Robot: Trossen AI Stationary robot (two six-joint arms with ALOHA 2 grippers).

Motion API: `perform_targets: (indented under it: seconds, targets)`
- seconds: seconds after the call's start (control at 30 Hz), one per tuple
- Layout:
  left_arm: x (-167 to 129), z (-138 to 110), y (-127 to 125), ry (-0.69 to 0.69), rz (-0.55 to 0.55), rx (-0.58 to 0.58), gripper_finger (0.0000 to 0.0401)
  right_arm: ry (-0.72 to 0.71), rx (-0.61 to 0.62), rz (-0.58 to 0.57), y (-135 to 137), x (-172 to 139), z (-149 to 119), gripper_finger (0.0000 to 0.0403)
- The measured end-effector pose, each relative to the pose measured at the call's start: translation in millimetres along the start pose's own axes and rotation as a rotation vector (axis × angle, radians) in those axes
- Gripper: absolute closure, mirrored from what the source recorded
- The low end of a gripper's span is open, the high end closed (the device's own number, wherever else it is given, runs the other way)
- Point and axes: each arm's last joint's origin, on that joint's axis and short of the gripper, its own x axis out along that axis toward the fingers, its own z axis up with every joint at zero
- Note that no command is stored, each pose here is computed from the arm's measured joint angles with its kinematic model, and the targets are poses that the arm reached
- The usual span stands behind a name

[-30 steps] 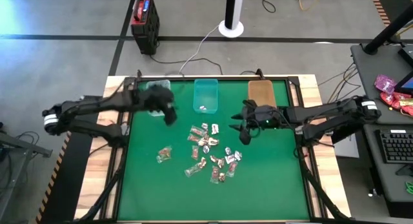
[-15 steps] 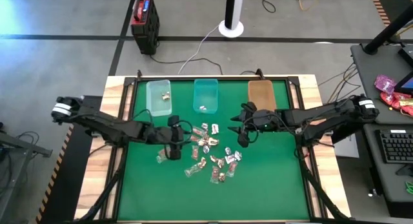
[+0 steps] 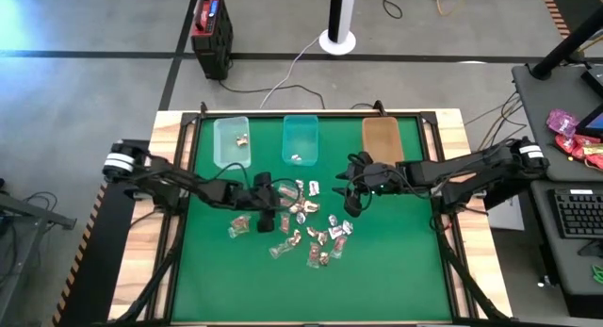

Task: Sort candy by brand, put in halloween buckets
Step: Put the orange gummy into the orange bin

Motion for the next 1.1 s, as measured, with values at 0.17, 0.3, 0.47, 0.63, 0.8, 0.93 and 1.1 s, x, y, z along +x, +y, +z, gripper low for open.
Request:
perform_targets:
  seconds: [0.17,0.3,0.47,0.63,0.8,0.93,1.1]
  targets:
    - [13.3,-6.5,-0.1,0.029,-0.044,-0.011,0.0247,0.003,0.000,-0.001,0.1,0.7,-0.4,0.0213]
    - [18.2,-8.7,0.4,0.039,-0.035,-0.016,0.0272,0.002,-0.001,0.000,0.1,0.6,-0.3,0.0213]
    - [17.5,-8.2,0.7,0.038,-0.033,-0.017,0.0364,0.000,-0.004,0.000,0.1,0.6,-0.2,0.0213]
    - [8.7,-3.3,2.5,0.014,-0.038,-0.023,0.0389,0.005,-0.022,-0.001,-0.2,1.1,-1.9,0.0213]
    - [-9.5,11.5,6.5,-0.083,-0.042,-0.044,0.0399,0.004,-0.043,0.001,0.0,1.8,-4.4,0.0213]
    - [-33.0,32.0,11.6,-0.254,-0.046,-0.080,0.0400,-0.011,-0.074,0.023,4.8,1.9,-8.9,0.0213]
    - [-59.5,56.6,17.5,-0.509,-0.045,-0.108,0.0401,-0.137,-0.150,0.100,18.8,1.8,-19.9,0.0213]
